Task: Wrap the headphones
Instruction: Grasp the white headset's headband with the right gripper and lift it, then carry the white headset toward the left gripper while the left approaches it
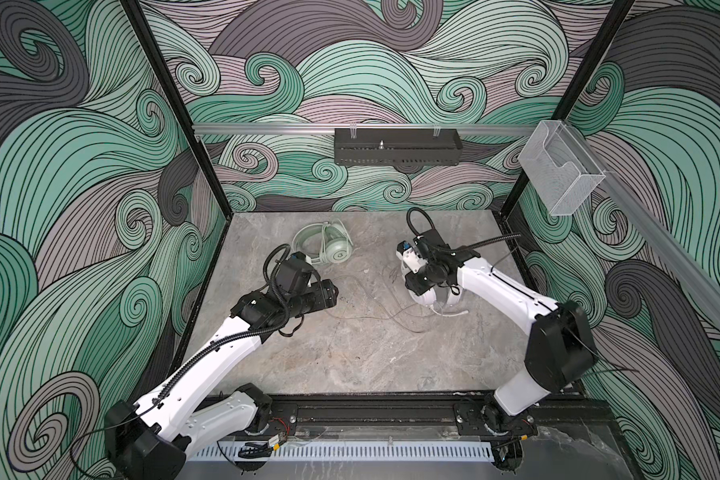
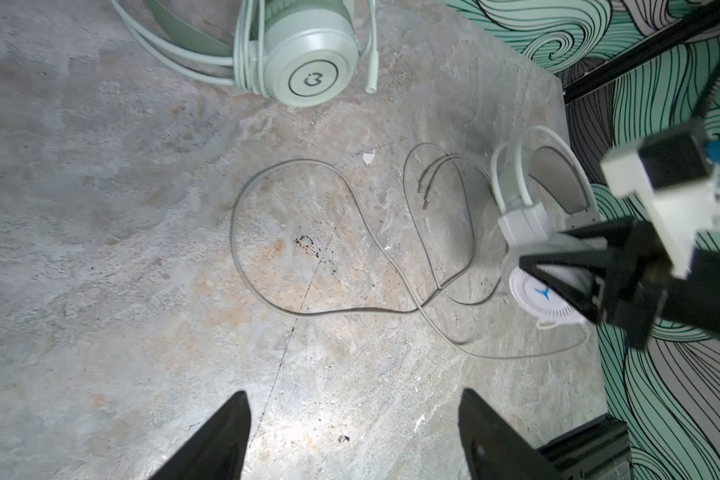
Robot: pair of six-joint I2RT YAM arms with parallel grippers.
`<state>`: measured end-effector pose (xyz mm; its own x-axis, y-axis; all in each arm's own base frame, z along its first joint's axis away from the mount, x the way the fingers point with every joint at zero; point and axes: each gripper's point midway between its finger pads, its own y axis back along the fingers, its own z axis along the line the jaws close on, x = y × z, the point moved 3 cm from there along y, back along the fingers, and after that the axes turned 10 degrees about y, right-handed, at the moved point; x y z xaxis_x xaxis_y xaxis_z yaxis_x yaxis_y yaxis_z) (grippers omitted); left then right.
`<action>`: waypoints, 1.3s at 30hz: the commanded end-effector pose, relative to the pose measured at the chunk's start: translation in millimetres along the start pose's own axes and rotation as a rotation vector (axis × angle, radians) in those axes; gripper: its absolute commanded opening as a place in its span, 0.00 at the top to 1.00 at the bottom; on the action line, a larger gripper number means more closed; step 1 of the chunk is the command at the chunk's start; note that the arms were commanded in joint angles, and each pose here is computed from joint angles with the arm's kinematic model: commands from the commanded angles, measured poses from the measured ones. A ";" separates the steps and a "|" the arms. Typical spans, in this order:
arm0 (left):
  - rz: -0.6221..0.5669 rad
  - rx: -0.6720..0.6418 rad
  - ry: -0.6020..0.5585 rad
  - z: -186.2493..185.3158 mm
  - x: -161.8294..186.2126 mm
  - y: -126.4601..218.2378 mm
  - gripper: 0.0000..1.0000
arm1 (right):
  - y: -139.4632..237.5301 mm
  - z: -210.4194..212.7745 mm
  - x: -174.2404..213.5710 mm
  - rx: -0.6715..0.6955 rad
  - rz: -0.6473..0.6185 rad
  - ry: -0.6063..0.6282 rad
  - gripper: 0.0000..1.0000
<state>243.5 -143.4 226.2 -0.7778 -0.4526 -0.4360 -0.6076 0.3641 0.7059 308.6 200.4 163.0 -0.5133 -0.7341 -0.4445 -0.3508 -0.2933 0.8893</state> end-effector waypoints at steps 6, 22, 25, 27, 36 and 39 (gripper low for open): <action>-0.016 -0.045 0.044 28.5 -5.3 19.5 0.20 | 38.0 100.6 12.7 -0.227 -0.170 0.267 0.78; 0.116 -0.041 0.144 45.8 22.1 -9.1 0.20 | 2.1 176.7 16.3 -0.421 -0.197 0.497 0.81; 0.160 -0.051 0.184 50.8 30.7 -19.3 0.20 | -6.1 178.9 12.3 -0.408 -0.200 0.493 0.78; 0.185 -0.078 0.208 55.2 35.1 -23.3 0.20 | -14.2 179.5 14.0 -0.393 -0.181 0.488 0.76; 0.197 -0.111 0.219 64.8 37.1 -35.0 0.21 | -24.1 183.2 18.5 -0.363 -0.176 0.479 0.65; 0.201 -0.102 0.217 62.7 35.9 -36.9 0.21 | -24.8 178.8 20.3 -0.316 -0.152 0.493 0.75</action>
<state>222.2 -120.2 146.2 -0.8278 -0.5356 -0.1671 -0.4054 0.3653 0.8380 159.8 301.8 110.4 -0.0405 -0.8404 -0.5404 -0.0413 -0.5390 0.8413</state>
